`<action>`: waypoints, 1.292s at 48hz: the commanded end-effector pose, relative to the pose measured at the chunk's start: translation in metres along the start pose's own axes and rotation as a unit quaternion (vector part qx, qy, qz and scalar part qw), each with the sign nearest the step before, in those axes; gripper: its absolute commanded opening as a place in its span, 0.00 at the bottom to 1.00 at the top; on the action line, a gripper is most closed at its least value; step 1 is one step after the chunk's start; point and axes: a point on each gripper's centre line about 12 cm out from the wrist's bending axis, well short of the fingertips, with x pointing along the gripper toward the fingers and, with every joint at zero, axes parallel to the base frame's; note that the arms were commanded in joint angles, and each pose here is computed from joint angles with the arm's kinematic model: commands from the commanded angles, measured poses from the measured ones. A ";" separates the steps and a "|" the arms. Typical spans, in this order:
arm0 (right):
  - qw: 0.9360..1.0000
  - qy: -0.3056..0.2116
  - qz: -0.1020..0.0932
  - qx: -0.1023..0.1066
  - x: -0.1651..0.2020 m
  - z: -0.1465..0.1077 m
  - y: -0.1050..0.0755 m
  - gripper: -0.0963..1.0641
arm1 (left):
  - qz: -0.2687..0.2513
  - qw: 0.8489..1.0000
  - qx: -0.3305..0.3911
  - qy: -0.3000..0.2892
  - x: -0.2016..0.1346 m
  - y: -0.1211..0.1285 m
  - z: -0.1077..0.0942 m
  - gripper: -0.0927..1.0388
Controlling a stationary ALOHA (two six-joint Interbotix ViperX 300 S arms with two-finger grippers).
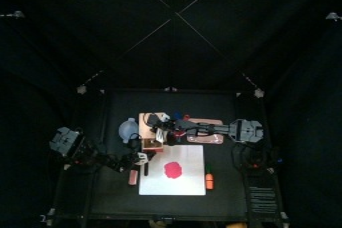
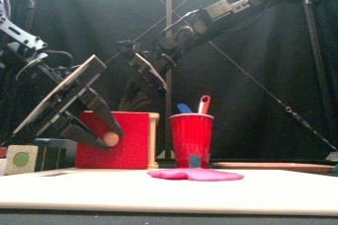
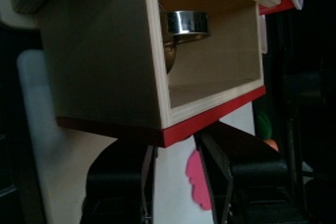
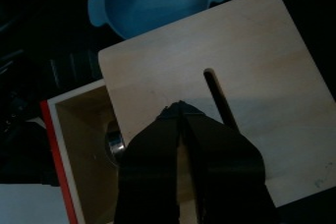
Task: Get the cutter from the drawer then cut the dough then place the extra dough in the bowl
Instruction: Place the cutter on the board
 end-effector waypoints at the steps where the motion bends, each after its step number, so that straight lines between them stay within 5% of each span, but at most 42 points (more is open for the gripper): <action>1: 1.000 0.026 -0.001 0.001 0.012 -0.013 -0.001 0.11 | -0.006 1.000 0.009 0.021 -0.007 -0.002 -0.015 0.59; 36: 1.000 0.025 -0.002 -0.001 0.016 -0.010 -0.001 0.11 | -0.016 1.000 0.024 0.012 -0.010 0.000 -0.009 0.61; 62: 1.000 0.025 -0.003 -0.002 0.017 -0.011 -0.002 0.11 | -0.035 0.999 0.029 0.019 -0.013 -0.008 -0.010 0.75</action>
